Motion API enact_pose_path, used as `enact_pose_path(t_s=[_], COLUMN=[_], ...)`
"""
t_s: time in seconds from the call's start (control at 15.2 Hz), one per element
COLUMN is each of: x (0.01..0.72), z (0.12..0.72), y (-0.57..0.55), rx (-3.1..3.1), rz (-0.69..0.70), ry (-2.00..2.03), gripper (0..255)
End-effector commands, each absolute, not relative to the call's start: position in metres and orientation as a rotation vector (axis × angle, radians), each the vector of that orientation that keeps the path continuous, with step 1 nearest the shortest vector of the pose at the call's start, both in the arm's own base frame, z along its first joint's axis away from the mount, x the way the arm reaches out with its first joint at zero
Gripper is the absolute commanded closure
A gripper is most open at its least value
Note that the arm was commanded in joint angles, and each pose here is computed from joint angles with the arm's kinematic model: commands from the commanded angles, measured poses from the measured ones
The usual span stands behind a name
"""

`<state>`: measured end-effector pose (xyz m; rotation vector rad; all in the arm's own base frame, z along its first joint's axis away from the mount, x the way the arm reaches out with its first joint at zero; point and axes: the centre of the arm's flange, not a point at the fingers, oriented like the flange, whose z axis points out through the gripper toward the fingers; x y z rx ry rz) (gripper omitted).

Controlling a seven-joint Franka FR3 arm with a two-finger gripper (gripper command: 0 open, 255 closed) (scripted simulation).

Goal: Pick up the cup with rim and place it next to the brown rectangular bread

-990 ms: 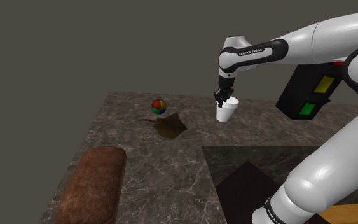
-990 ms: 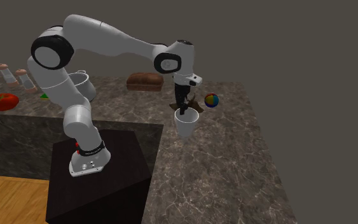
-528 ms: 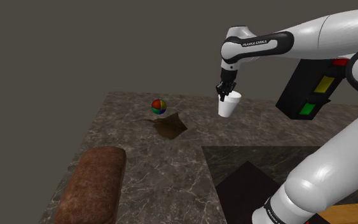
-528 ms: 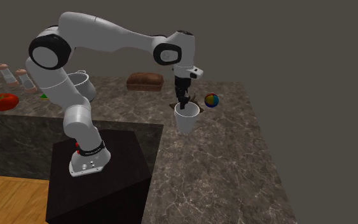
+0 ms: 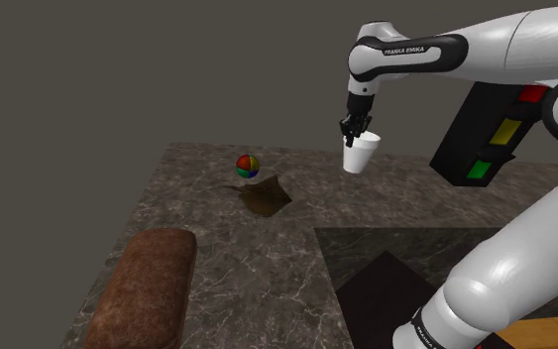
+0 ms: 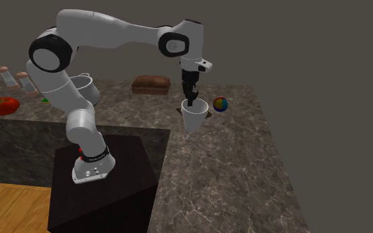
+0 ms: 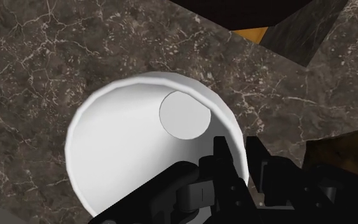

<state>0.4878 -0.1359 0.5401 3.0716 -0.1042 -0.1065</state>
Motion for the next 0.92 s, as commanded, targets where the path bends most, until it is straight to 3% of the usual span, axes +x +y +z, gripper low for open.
enact_pose_path(t_s=[0.0,0.46,0.86], x=[0.487,0.487,0.49], z=[0.55,0.583,0.583], y=[-0.137,-0.137,-0.058], rx=[3.072,3.072,3.072], rz=[-0.106,-0.106,-0.106], ry=[-0.104,-0.104,-0.104], gripper=[255,255,255])
